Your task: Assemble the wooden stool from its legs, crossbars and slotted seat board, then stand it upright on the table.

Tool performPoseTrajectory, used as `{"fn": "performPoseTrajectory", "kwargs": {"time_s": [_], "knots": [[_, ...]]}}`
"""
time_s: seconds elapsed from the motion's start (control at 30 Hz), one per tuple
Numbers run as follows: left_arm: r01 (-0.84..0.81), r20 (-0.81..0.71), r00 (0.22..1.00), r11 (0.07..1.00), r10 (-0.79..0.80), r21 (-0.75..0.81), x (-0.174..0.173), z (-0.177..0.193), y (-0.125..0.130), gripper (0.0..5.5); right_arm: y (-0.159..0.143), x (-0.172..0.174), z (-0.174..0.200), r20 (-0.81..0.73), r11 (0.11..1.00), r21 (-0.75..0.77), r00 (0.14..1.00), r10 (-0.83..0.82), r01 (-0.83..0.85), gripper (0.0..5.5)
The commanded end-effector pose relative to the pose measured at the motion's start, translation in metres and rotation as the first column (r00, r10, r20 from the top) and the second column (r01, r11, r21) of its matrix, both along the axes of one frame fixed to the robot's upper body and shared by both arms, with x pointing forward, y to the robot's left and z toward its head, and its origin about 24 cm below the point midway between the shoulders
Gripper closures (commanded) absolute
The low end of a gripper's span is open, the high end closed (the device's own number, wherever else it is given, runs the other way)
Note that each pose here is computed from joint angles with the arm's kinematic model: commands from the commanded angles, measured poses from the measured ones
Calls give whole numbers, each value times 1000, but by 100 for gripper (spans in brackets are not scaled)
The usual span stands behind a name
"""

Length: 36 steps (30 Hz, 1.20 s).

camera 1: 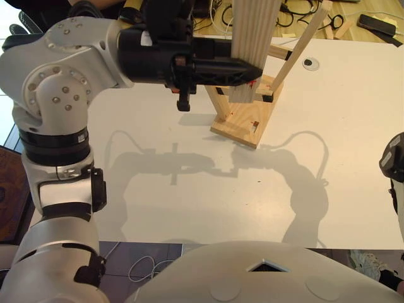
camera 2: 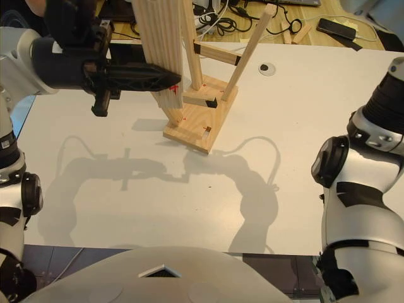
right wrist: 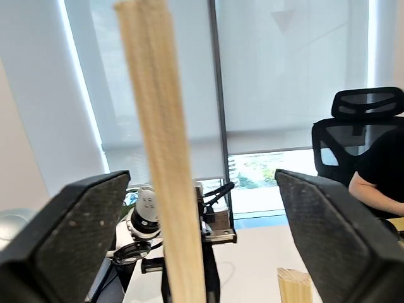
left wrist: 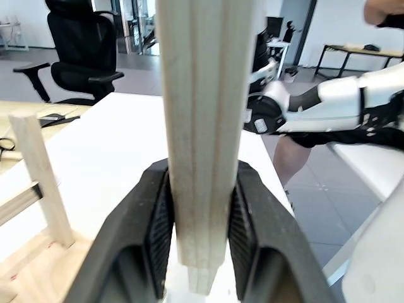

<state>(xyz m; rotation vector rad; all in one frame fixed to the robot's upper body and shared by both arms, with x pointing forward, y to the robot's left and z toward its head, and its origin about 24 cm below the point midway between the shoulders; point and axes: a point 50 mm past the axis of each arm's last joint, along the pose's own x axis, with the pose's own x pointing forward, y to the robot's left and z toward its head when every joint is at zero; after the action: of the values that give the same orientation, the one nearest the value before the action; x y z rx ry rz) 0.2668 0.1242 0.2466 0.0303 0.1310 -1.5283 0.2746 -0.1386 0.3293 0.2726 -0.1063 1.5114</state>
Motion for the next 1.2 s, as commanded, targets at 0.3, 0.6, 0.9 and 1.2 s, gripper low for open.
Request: {"fn": "performPoseTrajectory", "kwargs": {"time_s": [0.3,0.6,0.9,1.2], "knots": [[31,38,999,986,-38,163,2,-9,11,448,5,-6,8,-27,998,-38,998,55,-56,179],[68,54,995,980,-79,189,1,-12,6,448,14,-11,-7,-82,992,-71,992,95,-101,345],[84,76,992,981,-98,175,-3,-13,4,448,16,-9,-14,-89,998,-35,995,55,-58,436],[-72,135,989,996,64,53,8,2,11,323,4,-7,-24,-85,998,2,994,-69,70,443]]}}
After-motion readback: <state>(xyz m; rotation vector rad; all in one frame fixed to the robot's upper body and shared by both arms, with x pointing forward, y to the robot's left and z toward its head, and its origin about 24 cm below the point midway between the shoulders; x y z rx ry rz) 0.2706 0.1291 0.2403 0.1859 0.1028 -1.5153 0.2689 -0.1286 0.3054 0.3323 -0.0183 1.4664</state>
